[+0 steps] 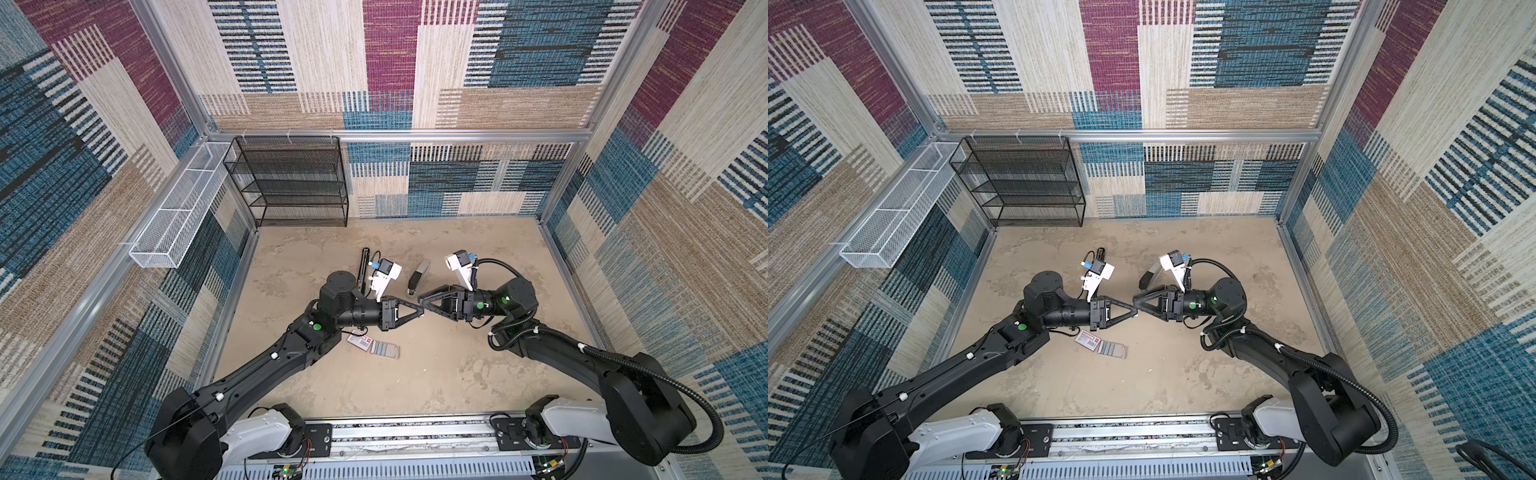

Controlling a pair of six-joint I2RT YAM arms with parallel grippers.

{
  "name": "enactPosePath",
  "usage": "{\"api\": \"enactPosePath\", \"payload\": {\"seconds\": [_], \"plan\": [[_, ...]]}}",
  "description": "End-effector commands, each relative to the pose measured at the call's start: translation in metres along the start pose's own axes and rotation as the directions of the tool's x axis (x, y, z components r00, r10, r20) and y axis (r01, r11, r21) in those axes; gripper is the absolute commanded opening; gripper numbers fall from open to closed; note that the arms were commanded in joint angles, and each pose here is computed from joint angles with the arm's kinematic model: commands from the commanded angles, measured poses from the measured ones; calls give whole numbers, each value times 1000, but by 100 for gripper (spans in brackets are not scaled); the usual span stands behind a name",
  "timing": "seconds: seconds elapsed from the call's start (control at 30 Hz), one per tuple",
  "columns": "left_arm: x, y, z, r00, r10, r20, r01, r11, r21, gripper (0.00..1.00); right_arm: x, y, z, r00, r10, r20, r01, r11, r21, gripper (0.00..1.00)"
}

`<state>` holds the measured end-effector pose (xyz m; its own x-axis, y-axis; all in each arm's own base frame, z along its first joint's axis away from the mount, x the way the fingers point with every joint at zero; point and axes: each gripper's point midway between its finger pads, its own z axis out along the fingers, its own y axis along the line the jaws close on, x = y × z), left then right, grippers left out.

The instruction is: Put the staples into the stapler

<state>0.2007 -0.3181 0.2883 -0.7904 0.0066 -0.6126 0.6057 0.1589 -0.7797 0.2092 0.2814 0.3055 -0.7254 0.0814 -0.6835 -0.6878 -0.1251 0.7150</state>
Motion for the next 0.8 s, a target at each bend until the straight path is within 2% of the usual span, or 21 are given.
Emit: {"api": "enactPosePath", "payload": {"seconds": [0.0,0.3,0.77], "plan": [[-8,-15,-1,999,37,22,-38,998,47,0,-2,8,1,1000,-29,-6,29,999,-28,46],[-7,-15,-5,999,41,32,-43,998,42,0,2,4,-2,1000,-22,3,22,1000,0,42],[-7,-14,-4,999,38,35,-39,998,44,0,1,9,-1,999,-35,-5,35,999,-14,27]]}}
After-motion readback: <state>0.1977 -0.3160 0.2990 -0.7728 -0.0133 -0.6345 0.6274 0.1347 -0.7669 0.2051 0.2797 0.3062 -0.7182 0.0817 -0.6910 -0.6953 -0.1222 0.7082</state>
